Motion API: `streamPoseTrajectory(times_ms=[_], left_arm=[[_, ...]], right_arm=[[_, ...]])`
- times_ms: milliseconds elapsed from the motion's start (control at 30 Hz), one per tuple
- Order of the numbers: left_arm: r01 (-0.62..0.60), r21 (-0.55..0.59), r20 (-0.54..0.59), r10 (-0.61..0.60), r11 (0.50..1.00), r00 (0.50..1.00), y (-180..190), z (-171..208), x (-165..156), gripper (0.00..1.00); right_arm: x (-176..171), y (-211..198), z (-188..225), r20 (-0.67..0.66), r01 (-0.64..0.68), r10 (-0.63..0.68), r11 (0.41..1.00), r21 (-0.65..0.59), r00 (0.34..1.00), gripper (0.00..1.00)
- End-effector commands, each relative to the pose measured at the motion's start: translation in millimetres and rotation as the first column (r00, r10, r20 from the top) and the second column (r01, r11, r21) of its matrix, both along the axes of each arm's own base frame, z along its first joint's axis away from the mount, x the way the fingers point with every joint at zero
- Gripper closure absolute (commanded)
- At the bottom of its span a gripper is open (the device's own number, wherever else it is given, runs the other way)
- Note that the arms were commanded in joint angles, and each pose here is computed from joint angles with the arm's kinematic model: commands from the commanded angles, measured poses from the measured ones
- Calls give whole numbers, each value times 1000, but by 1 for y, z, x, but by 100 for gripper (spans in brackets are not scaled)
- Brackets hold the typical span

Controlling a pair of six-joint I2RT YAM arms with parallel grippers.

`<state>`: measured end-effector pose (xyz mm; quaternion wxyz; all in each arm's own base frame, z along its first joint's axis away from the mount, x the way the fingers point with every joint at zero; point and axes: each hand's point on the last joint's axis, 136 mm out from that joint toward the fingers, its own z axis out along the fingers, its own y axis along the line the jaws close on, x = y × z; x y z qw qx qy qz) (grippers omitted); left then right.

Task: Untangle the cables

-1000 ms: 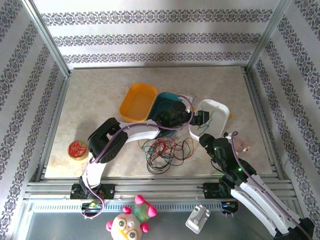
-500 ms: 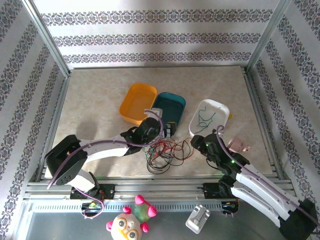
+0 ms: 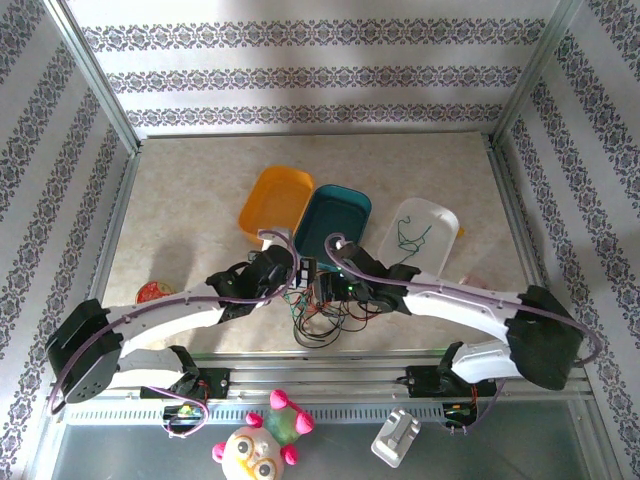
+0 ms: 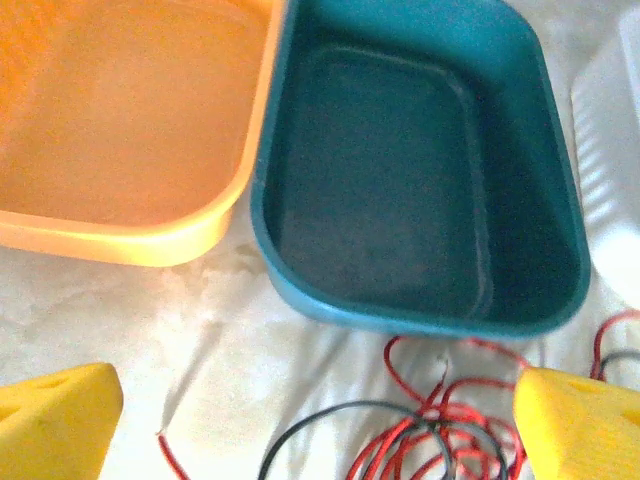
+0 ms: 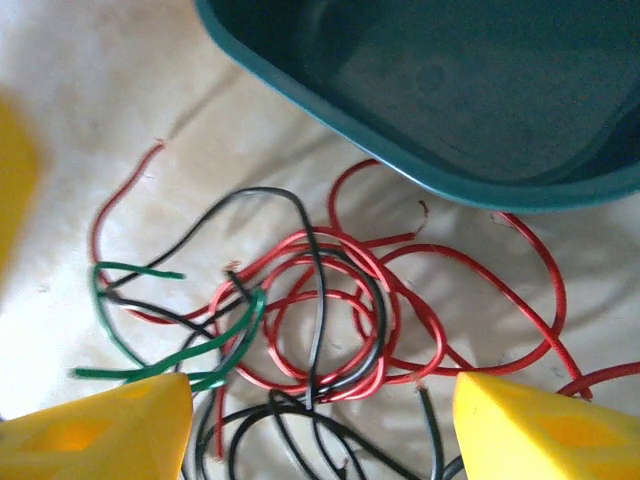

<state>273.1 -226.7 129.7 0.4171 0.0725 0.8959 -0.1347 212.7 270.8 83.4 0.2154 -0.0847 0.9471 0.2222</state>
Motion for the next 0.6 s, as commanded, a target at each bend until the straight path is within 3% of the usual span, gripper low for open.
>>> streamPoseTrajectory(times_ms=[0,167,300,567], left_arm=[[261,116,-138,-244,958,960,-9,-19,-35,0],[418,16,-200,-407,908,891,-25,-22,-65,0],[431,-12,-204,-424,902,883,-29,-25,-69,4],[452,5,-236,-438,892,867,-35,-37,-68,30]], right_arm=[[8,-19,-19,-47,97,-101,992,-82,994,31],[11,-46,-48,-157,227,-236,971,-78,959,31],[11,-48,-49,-164,244,-252,967,-73,954,31],[12,-45,-51,-172,238,-248,968,-78,953,32]])
